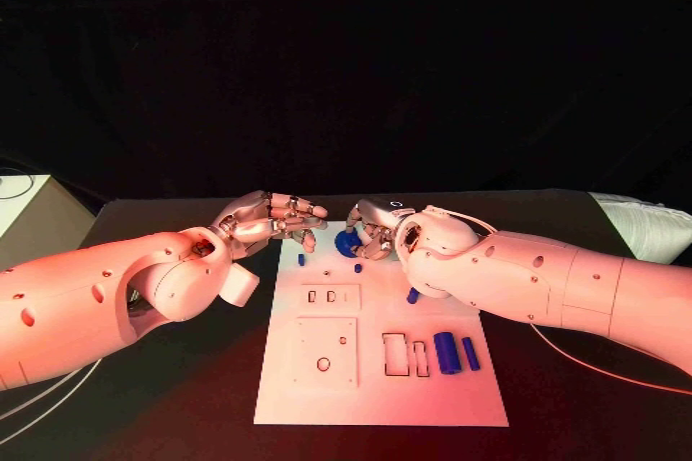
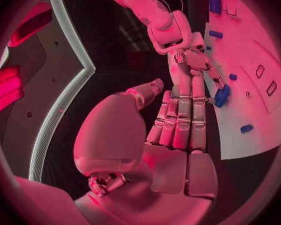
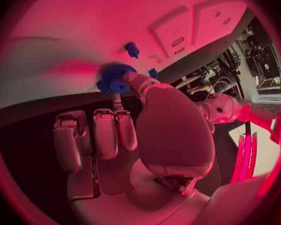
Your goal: Assemble the parts on the task board
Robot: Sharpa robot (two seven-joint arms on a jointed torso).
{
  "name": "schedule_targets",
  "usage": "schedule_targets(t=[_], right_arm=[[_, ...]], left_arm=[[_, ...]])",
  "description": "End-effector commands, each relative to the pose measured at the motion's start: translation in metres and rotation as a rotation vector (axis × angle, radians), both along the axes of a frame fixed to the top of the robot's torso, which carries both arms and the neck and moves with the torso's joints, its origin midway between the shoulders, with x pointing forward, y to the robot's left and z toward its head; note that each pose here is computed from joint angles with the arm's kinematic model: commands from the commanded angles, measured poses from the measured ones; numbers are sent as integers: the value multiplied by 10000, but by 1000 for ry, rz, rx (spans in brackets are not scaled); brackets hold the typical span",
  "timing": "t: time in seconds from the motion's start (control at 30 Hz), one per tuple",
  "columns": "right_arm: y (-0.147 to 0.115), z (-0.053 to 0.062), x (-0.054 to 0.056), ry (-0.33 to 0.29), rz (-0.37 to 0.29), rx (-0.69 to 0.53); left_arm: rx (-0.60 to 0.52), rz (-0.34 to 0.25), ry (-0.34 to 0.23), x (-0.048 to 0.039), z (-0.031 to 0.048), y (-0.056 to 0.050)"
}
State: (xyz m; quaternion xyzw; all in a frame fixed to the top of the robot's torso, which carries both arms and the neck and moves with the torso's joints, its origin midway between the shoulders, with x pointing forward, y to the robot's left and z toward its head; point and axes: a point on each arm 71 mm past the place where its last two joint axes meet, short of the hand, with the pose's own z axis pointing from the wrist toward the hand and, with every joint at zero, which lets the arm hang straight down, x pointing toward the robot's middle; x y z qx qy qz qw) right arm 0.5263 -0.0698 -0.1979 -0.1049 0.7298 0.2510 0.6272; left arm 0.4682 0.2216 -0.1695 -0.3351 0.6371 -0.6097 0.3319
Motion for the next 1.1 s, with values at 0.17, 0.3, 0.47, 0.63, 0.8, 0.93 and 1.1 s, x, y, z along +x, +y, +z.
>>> schedule_targets(t=[0.17,0.3,0.47,0.63,0.8,0.93,1.1], right_arm=[[22,-41,-1,26,3,-39],[27,-47,5,31,2,-45],[21,-44,12,27,-2,-42],[25,-41,8,24,4,-39],[33,-34,-2,19,11,-30],[40,-22,-12,10,18,-16],[36,-12,-13,0,16,-5]], left_arm=[[-8,-15,0,-8,10,-17],[-8,-15,0,-8,11,-19],[-7,-16,0,-8,10,-20],[-6,-16,0,-7,9,-19],[-5,-16,0,-6,8,-18],[-5,-16,0,-5,8,-18],[-4,-18,1,-5,7,-20]])
